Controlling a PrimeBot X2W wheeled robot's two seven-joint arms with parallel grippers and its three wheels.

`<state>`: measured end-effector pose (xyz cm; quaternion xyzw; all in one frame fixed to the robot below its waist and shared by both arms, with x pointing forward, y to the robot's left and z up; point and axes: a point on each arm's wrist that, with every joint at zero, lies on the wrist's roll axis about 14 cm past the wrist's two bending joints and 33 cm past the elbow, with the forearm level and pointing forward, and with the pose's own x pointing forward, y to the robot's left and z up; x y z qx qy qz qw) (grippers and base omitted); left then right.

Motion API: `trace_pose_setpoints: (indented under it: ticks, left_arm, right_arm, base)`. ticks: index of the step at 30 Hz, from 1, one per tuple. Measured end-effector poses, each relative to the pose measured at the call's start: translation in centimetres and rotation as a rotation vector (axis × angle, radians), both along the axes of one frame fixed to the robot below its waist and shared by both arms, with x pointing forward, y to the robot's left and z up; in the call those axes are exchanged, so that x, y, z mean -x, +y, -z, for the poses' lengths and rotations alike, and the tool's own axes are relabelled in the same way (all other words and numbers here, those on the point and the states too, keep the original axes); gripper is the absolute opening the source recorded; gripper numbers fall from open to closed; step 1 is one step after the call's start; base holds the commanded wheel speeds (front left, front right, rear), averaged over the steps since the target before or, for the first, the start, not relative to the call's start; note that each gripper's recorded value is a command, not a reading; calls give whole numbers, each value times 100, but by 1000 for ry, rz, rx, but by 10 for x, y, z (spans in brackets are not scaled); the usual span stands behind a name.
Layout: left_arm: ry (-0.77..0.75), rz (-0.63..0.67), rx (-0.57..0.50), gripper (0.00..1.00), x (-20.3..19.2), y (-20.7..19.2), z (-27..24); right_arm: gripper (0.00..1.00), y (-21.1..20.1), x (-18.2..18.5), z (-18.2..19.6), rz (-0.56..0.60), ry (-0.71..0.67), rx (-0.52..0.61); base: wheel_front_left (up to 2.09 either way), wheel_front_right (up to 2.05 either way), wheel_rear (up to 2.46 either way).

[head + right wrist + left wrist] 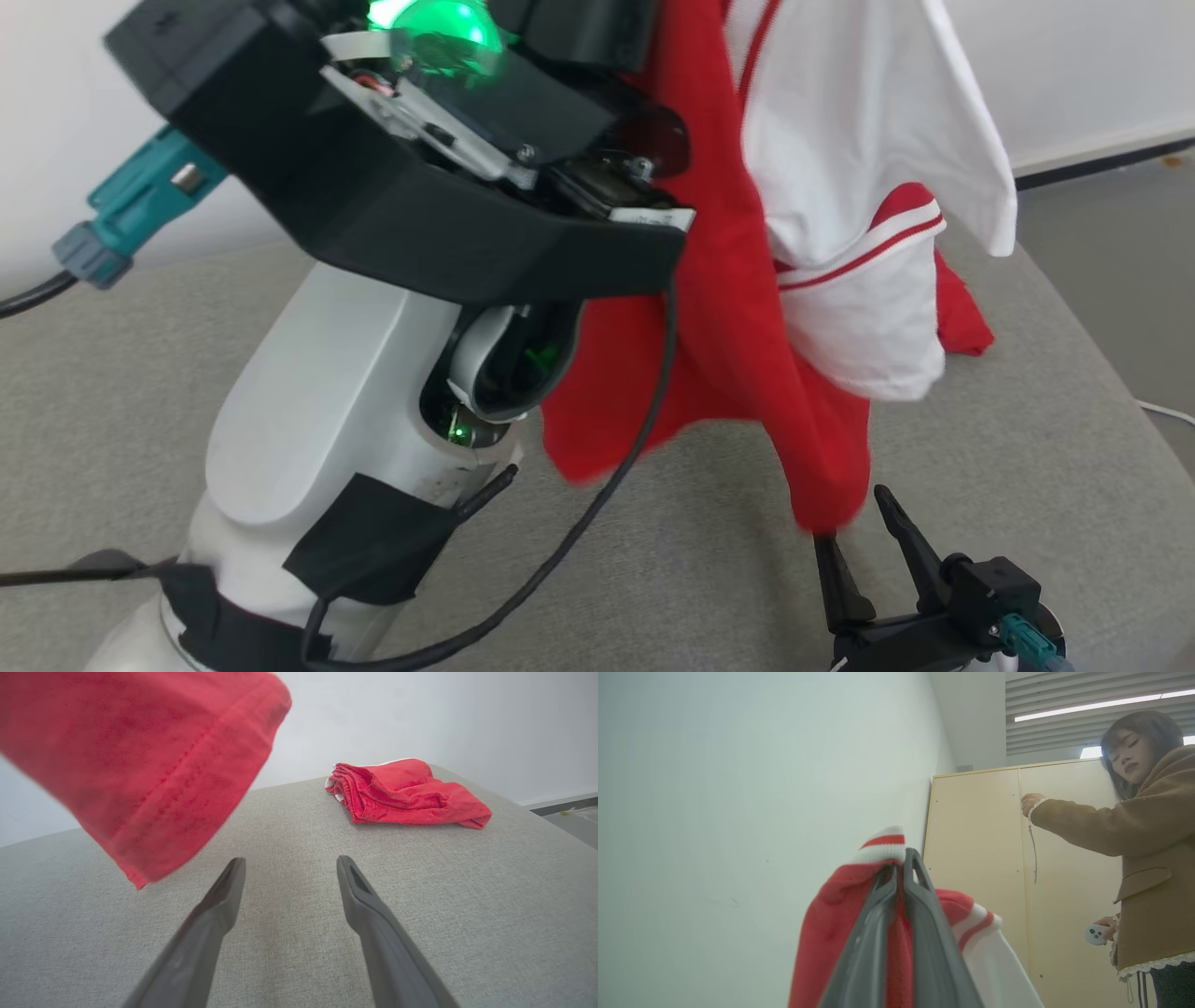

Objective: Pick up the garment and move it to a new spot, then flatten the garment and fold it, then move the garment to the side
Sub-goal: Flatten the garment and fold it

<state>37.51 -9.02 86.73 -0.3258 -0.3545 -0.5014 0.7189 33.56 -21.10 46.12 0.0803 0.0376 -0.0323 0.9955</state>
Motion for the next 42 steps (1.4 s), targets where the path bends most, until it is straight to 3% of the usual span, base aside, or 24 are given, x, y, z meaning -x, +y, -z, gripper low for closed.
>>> trace_pose_setpoints:
  ticks: [4, 9, 14, 17, 24, 25, 26, 28, 29, 30, 31, 38, 42]
  left_arm:
    - [152, -98, -16, 0, -36, 23, 37]
    - [537, -315, -161, 0, -95, 79, 181]
    - [873, -536, -348, 0, -100, 154, 325]
    - [977, -617, -346, 0, -94, 192, 359]
    - [1073, -778, -261, 0, -77, 257, 382]
    - [1082, -793, -247, 5, -74, 263, 384]
    - [1091, -806, -232, 25, -71, 268, 385]
    - [1105, -833, -201, 29, -66, 280, 387]
    - [1113, -852, -190, 40, -63, 285, 389]
    - [1122, -871, -187, 63, -59, 289, 391]
    - [1138, -884, -178, 100, -55, 293, 395]
    - [1193, -1034, -111, 100, -28, 340, 406]
    - [1123, -1022, -183, 100, -26, 329, 398]
  right_arm:
    - [100, 11, -8, -1, -38, -5, -4]
    - [100, 26, -18, 1, -86, 2, -8]
    - [100, 40, -27, 1, -133, -1, -2]
    - [100, 46, -32, 1, -153, 3, 1]
    - [100, 60, -37, 0, -198, 4, 2]
    - [100, 62, -38, -1, -205, 1, 5]
    - [100, 63, -38, -2, -209, -1, 8]
    - [100, 66, -39, -4, -218, -5, 8]
    - [100, 67, -40, -4, -222, -7, 11]
    - [100, 68, -40, -5, -226, -9, 12]
    - [100, 69, -40, -6, -231, -8, 13]
    - [100, 74, -41, -10, -245, -15, 18]
    - [100, 74, -40, -9, -246, -7, 21]
  base:
    - [0, 0, 0]
    - [0, 0, 0]
    - [0, 0, 0]
    - [0, 0, 0]
    - [0, 0, 0]
    - [0, 0, 0]
    - [0, 0, 0]
    - [0, 0, 0]
    - [0, 0, 0]
    - [0, 0, 0]
    - [0, 0, 0]
    - [0, 0, 0]
    - [0, 0, 0]
